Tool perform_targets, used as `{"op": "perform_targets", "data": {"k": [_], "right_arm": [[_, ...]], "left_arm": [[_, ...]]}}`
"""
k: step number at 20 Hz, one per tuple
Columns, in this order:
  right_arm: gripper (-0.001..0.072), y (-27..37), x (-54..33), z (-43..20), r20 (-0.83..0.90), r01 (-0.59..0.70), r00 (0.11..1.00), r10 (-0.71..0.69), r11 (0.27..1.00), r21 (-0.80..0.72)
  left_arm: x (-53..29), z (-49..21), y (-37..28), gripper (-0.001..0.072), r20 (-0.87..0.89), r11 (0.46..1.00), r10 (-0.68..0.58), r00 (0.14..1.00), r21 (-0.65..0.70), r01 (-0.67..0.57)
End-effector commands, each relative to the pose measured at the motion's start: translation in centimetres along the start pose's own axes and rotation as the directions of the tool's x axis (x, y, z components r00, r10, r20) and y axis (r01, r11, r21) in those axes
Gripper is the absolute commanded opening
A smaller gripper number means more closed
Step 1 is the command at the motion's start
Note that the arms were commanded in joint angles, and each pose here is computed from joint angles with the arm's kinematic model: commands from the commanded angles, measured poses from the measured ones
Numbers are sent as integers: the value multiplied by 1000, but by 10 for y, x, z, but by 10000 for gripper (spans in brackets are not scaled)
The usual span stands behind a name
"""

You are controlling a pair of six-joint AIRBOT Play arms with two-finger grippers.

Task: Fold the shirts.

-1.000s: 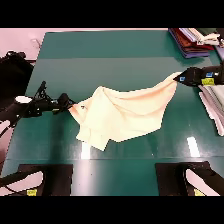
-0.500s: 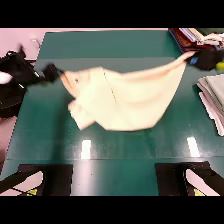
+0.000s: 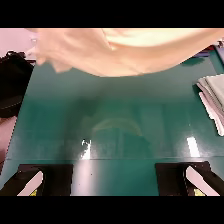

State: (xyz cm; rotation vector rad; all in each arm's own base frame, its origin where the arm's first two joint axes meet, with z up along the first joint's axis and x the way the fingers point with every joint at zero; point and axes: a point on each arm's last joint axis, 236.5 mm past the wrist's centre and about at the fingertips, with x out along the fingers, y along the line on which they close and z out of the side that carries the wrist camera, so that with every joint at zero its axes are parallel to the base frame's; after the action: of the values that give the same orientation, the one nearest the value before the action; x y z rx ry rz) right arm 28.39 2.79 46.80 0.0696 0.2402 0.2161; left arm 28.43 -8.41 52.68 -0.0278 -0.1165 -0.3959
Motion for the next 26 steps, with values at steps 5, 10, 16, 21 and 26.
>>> {"op": "perform_targets", "data": {"k": [5, 10, 16, 21, 26], "right_arm": [[17, -50, 9, -33, -90, 128, 989, -120, 987, 92], [16, -56, 110, -134, -422, 13, 904, 72, 981, 196], [16, -18, 197, -257, -671, -48, 724, 163, 981, 186], [16, -9, 208, -230, -598, -76, 786, 158, 984, 159], [16, -19, 162, -129, -415, -66, 905, 92, 995, 75]], "left_arm": [[3, -68, 11, 23, -243, 997, 20, 970, -65, -37], [54, -273, 0, 23, -610, 954, -189, 770, -301, -5], [75, -422, -2, 24, -765, 939, -236, 600, -339, -63], [97, -379, 23, 24, -711, 974, -123, 692, -221, -53], [106, -231, 42, 24, -506, 997, 16, 863, -57, -52]]}}
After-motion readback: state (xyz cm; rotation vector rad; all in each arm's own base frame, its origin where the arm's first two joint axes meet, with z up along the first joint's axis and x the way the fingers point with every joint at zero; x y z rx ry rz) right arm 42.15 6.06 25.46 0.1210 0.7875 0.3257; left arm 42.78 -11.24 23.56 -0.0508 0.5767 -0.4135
